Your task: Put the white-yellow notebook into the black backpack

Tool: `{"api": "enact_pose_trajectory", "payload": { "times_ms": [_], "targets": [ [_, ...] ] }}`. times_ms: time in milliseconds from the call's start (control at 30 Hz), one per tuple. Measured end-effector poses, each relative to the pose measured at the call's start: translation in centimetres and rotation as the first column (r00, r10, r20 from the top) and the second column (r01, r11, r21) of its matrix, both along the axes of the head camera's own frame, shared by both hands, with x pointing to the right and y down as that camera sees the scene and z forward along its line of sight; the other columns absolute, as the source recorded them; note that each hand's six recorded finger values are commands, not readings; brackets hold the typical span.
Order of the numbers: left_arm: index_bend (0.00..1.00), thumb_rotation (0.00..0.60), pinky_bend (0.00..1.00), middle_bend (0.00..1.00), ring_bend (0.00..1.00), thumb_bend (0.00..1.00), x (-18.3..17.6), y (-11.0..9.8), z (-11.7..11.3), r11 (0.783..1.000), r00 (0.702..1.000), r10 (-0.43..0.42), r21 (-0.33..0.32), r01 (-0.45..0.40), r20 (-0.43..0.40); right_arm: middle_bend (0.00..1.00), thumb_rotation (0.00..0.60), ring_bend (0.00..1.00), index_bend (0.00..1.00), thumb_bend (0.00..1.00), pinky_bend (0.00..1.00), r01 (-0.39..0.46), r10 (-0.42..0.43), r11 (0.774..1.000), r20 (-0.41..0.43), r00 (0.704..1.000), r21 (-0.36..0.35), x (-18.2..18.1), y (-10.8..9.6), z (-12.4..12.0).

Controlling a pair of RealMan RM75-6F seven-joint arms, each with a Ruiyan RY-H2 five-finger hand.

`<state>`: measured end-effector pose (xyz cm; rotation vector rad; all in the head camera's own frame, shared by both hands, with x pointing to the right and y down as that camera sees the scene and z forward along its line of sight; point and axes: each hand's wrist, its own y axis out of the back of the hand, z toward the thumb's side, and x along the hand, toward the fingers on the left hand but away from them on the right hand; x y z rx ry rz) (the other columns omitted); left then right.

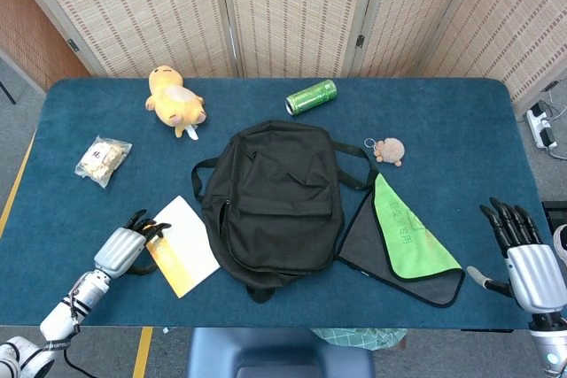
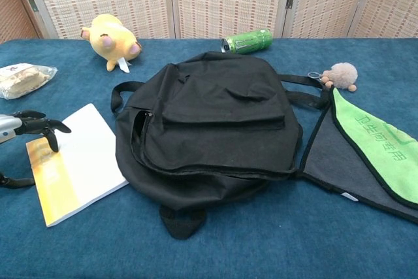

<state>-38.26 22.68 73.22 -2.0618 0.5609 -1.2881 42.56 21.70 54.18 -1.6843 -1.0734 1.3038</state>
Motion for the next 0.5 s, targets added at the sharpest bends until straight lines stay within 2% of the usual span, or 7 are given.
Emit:
{"api": "enact_pose_trajectory", "payload": {
  "times_ms": [267, 500],
  "targets": [
    [0.30, 0.600, 0.11, 0.39, 0.27, 0.40, 0.6, 0.1, 0.2, 1.000, 0.998, -0.027, 0.011, 0.027, -0.064, 0.05, 0.600, 0.04, 0.00, 0.16, 0.00, -0.005, 0.005, 1.000, -0.001, 1.000, 0.002, 0.2, 0.1, -0.1],
    [0.33, 0.600, 0.13, 0.43, 0.30, 0.43, 1.2, 0.4, 0.3, 0.999, 0.994, -0.034, 0.021, 0.036, -0.102, 0.06, 0.600, 0.04, 0.00, 0.16, 0.00, -0.008, 0.008, 1.000, 0.002, 1.000, 0.005, 0.3, 0.1, -0.1]
  ]
}}
